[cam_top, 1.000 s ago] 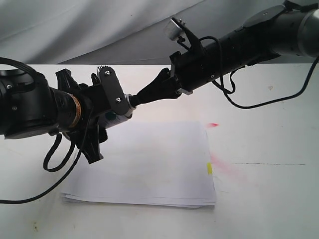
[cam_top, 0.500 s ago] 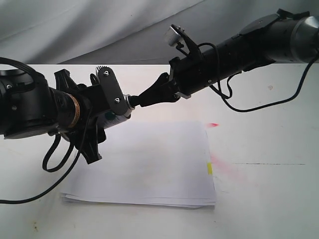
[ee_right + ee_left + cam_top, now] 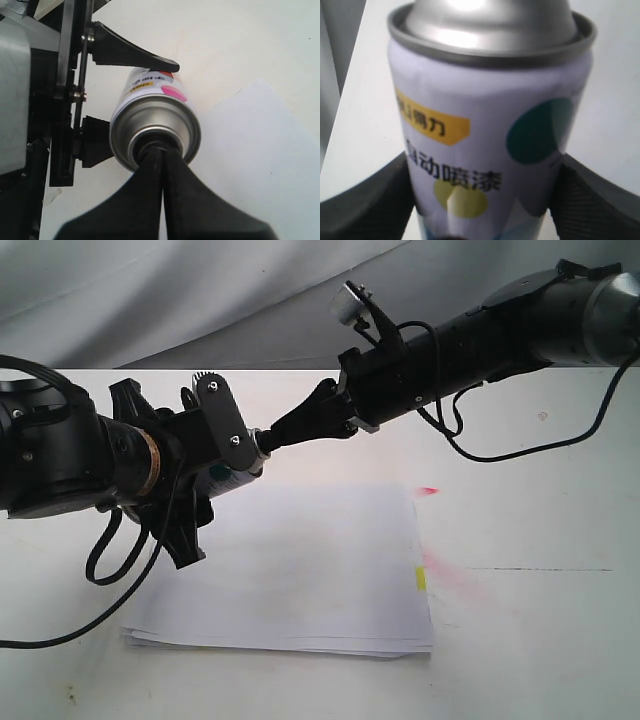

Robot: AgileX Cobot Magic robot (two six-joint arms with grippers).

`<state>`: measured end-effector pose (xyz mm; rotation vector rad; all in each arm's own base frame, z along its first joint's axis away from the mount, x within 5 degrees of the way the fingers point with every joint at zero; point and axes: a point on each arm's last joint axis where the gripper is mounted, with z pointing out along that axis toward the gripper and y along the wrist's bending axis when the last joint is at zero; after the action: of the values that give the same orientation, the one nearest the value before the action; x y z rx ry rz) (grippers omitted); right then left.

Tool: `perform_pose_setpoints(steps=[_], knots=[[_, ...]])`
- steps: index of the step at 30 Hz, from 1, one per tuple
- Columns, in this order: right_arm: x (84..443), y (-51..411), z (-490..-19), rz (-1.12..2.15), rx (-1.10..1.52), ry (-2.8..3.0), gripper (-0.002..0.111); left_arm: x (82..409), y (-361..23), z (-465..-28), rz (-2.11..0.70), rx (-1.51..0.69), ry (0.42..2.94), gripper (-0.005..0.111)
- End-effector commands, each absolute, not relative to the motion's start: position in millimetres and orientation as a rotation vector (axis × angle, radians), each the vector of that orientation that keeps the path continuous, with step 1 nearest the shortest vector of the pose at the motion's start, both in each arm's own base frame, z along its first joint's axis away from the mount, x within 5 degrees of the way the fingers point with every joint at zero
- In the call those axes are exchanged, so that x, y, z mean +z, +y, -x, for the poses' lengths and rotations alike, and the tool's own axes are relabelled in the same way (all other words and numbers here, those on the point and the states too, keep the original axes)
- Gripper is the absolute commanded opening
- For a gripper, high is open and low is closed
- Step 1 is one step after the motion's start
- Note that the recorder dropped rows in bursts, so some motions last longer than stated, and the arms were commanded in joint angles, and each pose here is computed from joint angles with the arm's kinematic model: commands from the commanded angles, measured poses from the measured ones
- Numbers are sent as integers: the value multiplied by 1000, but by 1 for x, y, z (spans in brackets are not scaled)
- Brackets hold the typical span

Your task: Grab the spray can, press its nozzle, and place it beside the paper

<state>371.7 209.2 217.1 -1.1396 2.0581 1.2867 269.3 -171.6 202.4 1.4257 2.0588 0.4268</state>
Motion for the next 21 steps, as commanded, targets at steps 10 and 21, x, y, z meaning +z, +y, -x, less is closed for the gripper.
perform_pose_setpoints(steps=[10,21], knots=[[217,219,-370,1140,1268,2040,0,209,-179,-271,-1424,372,1983,0],[216,229,-367,1149,1255,2041,0,209,-178,-271,-1426,387,1991,0]])
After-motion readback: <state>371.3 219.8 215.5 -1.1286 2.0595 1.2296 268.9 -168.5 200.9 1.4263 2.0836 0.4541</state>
